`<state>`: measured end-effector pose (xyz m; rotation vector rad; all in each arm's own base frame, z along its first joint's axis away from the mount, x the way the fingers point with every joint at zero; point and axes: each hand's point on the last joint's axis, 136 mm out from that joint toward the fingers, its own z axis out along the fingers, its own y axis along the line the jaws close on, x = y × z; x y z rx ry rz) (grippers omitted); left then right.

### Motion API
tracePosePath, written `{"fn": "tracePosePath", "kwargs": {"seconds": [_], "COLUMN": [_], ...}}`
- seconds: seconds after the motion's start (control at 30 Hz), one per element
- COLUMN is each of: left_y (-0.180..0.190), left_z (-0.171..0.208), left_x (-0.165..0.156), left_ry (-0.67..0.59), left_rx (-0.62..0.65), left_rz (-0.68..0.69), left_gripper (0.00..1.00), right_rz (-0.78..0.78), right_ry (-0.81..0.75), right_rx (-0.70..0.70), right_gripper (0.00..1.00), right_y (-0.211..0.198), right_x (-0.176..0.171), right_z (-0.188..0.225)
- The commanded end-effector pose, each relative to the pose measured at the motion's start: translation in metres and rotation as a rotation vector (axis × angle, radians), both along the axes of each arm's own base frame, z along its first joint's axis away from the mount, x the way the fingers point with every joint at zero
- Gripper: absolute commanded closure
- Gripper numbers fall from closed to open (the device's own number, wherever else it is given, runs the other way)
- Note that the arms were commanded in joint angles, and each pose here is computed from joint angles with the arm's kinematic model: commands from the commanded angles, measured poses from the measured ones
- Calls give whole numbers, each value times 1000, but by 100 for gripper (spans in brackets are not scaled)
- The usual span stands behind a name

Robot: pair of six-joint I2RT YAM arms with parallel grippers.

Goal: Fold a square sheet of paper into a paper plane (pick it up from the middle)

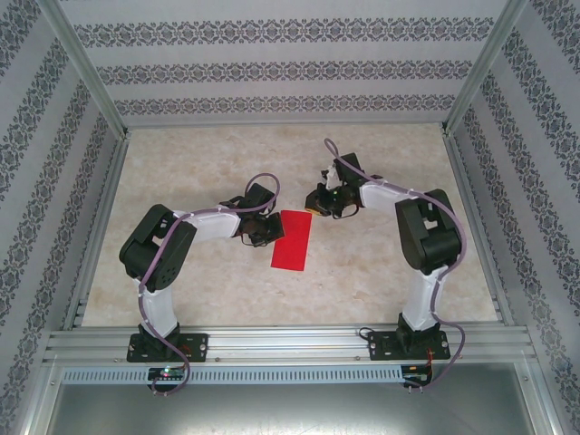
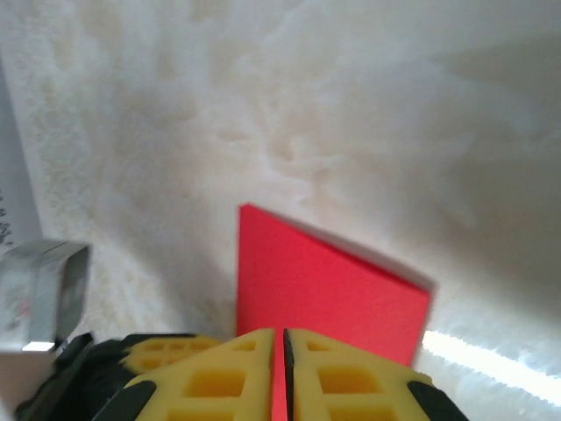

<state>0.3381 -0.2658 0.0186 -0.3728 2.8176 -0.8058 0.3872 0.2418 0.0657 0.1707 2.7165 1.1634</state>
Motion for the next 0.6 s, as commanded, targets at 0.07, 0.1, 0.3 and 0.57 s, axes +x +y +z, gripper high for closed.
{"fn": "tracePosePath", "kwargs": {"seconds": [0.07, 0.1, 0.3, 0.57], "left_y": [22, 22, 22, 21], "left_z": [-25, -26, -25, -23], "left_x": [-30, -30, -30, -30], "left_ry": [104, 106, 104, 102], "left_rx": [110, 110, 109, 109], "left_rz": [-4, -3, -2, -7], "left_gripper": [100, 100, 100, 100], "right_rz": [54, 60, 73, 105], "right_ry": [22, 34, 85, 58], "right_rx": [6, 2, -48, -4], "right_gripper": [87, 87, 87, 87], "right_y": [14, 16, 13, 15], "right_x": [-36, -42, -70, -80], "right_z": [-15, -20, -53, -42]}}
